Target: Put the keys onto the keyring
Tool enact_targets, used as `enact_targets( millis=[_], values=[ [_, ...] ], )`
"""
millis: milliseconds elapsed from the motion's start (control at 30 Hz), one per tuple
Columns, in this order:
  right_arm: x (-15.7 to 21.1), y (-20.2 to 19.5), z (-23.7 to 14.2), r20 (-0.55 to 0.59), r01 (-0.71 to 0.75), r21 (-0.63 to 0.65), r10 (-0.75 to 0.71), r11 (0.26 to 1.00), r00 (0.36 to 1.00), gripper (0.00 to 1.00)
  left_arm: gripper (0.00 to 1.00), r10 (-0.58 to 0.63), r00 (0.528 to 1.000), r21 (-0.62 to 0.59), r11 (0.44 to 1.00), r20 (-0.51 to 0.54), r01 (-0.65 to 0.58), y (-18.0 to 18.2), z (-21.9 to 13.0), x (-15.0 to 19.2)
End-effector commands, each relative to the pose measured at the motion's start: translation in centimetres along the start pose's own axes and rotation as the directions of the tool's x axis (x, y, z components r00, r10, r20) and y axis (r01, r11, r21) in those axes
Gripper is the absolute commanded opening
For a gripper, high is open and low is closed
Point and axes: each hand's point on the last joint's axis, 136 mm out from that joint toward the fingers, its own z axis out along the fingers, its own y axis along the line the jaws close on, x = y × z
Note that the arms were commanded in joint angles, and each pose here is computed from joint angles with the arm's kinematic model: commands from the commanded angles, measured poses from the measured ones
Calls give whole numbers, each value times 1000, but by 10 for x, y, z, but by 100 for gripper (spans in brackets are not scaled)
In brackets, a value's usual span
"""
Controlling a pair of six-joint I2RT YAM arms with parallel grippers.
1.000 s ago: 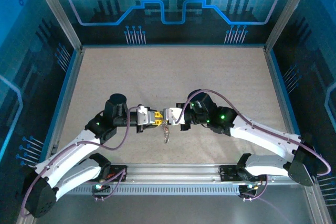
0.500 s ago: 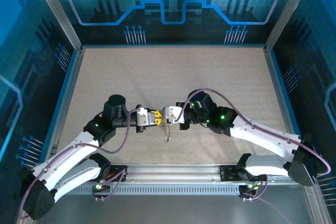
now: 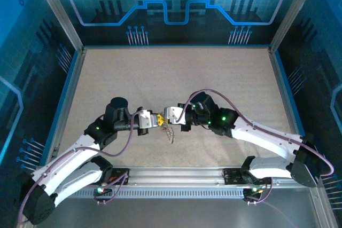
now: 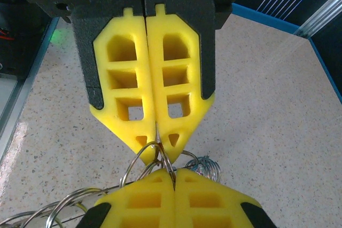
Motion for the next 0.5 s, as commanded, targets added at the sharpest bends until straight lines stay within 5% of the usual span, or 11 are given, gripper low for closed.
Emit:
enact_targets(
  millis=[0,467],
  values=[
    [-37,2,-7,123,37,-7,-36,999,992,5,0,33,999,-44,999,28,-31,7,-3,-11],
    [-15,8,-25,131,-15,-33,19,999,991,22,0,56,980,-47,998,192,-48,0,-10,-37]
  ],
)
